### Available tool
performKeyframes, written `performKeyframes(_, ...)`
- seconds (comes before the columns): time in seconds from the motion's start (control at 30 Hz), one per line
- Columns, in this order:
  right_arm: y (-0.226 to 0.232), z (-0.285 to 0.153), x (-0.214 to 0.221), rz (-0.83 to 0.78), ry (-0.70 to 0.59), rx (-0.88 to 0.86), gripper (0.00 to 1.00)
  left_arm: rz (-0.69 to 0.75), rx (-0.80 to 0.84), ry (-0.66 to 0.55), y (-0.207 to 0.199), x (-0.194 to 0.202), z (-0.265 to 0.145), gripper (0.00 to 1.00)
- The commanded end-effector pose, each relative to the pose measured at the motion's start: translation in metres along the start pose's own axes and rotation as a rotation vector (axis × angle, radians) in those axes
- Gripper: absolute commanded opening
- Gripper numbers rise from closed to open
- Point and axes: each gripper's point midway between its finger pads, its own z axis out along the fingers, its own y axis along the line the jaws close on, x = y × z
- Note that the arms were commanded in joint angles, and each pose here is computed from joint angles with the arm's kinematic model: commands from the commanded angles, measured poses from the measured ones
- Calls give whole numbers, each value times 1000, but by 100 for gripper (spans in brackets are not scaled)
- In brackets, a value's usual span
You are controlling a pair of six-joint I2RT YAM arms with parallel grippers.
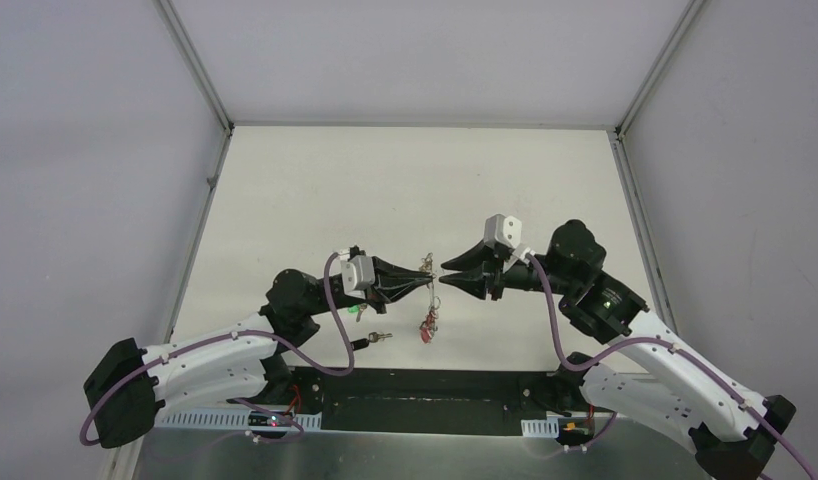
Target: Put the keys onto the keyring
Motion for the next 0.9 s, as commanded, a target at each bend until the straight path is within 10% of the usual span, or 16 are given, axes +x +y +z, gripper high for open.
performKeyframes(0.0,13,1,-24,-87,-93,-82,28,112,117,-220,-22,-51,2,0)
performKeyframes(0.6,30,7,-28,-105,-123,-212,25,123,161,-252,-31,-61,1,0)
performKeyframes(0.87,29,11,-25,-92,-111,-224,0,115,163,-246,-31,-60,1,0)
